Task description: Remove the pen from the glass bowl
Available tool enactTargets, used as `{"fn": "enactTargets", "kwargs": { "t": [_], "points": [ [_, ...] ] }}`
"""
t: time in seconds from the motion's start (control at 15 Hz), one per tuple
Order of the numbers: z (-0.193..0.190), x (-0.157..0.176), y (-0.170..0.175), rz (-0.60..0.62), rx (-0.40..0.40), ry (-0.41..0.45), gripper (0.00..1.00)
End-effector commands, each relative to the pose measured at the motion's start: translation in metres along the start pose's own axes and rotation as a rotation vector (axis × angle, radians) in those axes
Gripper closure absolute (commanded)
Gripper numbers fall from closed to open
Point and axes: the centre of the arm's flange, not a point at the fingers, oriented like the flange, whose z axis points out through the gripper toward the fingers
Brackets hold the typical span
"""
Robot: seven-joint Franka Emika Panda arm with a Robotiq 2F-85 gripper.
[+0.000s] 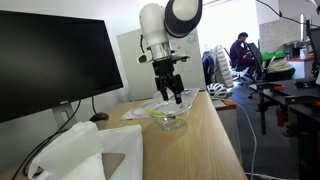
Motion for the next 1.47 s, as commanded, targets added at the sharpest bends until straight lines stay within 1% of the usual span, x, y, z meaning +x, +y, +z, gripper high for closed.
{"fn": "enactTargets", "kwargs": {
  "t": [0.0, 0.13, 0.2, 0.33, 0.47, 0.53, 0.6, 0.67, 0.73, 0.8, 1.07, 1.13, 1.2, 1.27, 1.33, 1.4],
  "points": [
    [0.013, 0.015, 0.016, -0.010, 0.014, -0.026, 0.02],
    [0.023, 0.017, 0.015, -0.017, 0.025, -0.040, 0.05],
    [0.028, 0.018, 0.016, -0.019, 0.030, -0.045, 0.10],
    [0.037, 0.020, 0.015, -0.020, 0.030, -0.060, 0.13],
    [0.044, 0.020, 0.016, -0.029, 0.031, -0.073, 0.21],
    [0.046, 0.020, 0.015, -0.034, 0.028, -0.078, 0.37],
    [0.047, 0.020, 0.015, -0.044, 0.023, -0.080, 0.45],
    [0.048, 0.021, 0.015, -0.056, 0.021, -0.078, 0.48],
    [0.048, 0.021, 0.015, -0.060, 0.018, -0.076, 0.55],
    [0.047, 0.022, 0.015, -0.063, 0.016, -0.075, 0.64],
    [0.039, 0.022, 0.016, -0.057, 0.011, -0.059, 0.95],
    [0.037, 0.022, 0.016, -0.057, 0.006, -0.055, 0.99],
    [0.035, 0.022, 0.017, -0.057, 0.007, -0.053, 0.99],
    [0.032, 0.022, 0.017, -0.053, 0.005, -0.049, 0.95],
    [0.026, 0.022, 0.016, -0.053, 0.006, -0.050, 0.95],
    [0.017, 0.021, 0.013, -0.069, 0.027, -0.059, 0.95]
  ]
}}
